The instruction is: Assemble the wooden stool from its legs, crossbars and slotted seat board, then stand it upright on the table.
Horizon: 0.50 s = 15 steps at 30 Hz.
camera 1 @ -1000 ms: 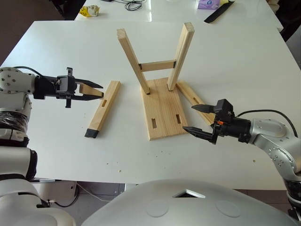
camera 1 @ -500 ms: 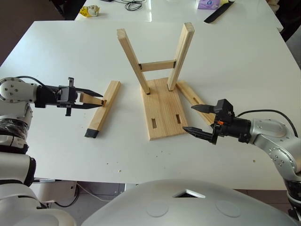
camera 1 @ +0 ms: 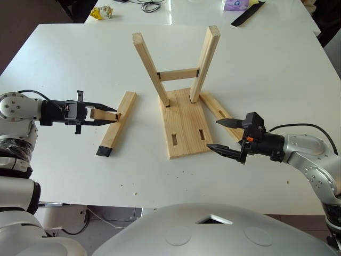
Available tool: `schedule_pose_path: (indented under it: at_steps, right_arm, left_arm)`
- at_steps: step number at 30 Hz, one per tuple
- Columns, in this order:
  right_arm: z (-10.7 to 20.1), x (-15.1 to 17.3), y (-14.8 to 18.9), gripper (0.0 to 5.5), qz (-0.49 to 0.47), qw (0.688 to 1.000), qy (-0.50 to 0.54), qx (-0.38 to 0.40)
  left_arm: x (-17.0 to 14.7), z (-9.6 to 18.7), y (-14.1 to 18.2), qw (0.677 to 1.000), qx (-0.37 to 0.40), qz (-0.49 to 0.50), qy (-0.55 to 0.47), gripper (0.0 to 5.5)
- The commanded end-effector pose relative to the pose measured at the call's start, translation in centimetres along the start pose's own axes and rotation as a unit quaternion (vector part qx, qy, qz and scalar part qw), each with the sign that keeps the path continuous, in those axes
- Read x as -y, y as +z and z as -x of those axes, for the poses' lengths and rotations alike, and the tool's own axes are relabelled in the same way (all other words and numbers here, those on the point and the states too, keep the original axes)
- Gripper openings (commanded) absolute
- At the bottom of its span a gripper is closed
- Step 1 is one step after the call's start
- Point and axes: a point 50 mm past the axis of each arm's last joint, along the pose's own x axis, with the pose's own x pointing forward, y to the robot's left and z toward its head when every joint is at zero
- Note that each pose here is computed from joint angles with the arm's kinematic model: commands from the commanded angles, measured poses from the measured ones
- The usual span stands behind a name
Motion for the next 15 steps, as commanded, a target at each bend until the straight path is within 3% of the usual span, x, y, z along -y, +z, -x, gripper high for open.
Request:
schedule_pose_path:
  at_steps: [1,8,15]
  right_arm:
    - [0.2,-0.2,0.2,4.72,0.002,1.000,0.003,-0.004]
    - [0.2,-0.3,0.1,4.72,0.001,1.000,-0.001,-0.004]
    - [0.1,-0.2,0.2,4.72,0.002,1.000,-0.001,-0.002]
  left_arm:
    - [2.1,-0.4,-1.1,0.997,-0.013,0.055,-0.044,1.32]
    - [2.5,-0.9,-0.6,0.994,0.023,0.093,-0.048,1.32]
    - [0.0,-0.8,0.4,0.998,0.025,0.045,-0.019,1.32]
